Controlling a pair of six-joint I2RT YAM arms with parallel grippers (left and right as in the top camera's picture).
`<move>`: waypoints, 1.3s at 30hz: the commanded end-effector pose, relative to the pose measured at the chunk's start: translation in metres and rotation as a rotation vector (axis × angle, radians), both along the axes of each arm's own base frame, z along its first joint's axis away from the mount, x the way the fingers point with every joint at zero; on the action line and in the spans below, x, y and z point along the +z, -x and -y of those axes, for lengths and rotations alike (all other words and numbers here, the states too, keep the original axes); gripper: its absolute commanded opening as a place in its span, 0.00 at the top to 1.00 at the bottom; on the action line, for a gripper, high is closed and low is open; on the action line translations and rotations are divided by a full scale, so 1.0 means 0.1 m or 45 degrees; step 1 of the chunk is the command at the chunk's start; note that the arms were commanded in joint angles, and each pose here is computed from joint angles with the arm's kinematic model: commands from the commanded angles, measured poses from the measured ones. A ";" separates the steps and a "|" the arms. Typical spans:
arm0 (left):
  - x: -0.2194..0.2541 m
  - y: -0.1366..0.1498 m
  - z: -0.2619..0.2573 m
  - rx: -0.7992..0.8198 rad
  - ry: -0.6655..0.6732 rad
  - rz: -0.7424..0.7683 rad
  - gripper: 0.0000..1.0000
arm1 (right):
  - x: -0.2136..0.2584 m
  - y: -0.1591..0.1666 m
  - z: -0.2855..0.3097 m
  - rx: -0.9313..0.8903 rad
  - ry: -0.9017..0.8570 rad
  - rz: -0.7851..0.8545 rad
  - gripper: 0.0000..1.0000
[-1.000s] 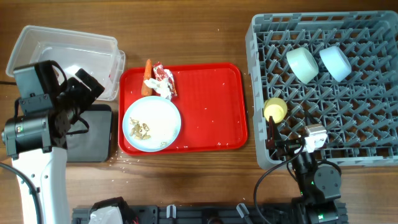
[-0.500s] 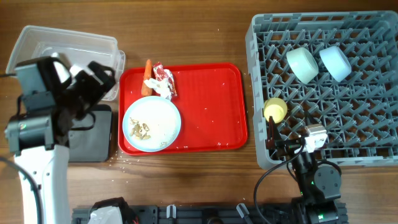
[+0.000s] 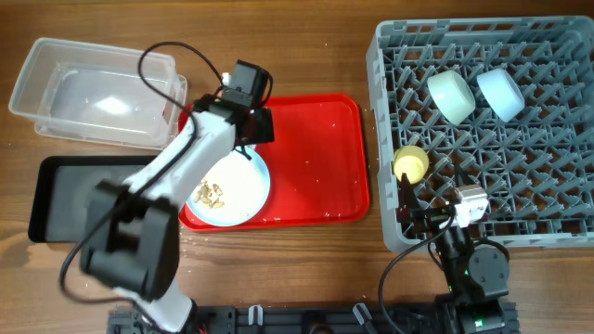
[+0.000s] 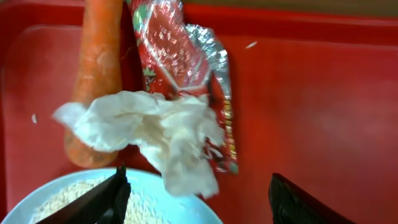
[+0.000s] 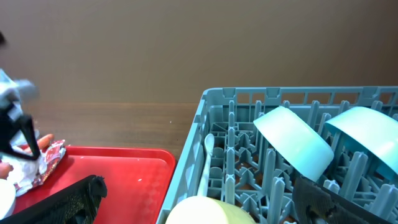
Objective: Sort waste into correct bins and load items into the dishwasher rack
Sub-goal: 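Grasp the tissue with the left gripper and drop it in the clear bin, then grasp the red wrapper with the left gripper and drop it in the clear bin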
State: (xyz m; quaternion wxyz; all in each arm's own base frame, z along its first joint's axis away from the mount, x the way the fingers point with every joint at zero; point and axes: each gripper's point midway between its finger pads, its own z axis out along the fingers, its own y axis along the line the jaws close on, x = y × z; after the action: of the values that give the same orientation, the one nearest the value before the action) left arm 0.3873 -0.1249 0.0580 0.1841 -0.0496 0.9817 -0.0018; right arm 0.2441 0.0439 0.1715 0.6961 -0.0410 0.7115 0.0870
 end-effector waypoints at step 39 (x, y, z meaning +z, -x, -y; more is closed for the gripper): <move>0.11 -0.41 -0.08 0.237 0.245 -0.020 0.36 | 0.00 -0.01 0.04 -0.024 -0.015 -0.004 0.00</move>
State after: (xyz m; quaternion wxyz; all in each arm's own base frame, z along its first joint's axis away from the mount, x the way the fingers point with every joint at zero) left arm 0.4322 -0.1084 0.1099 0.2118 -0.1128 0.9660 -0.0965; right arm 0.2442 0.0439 0.1714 0.6957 -0.0410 0.7119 0.0870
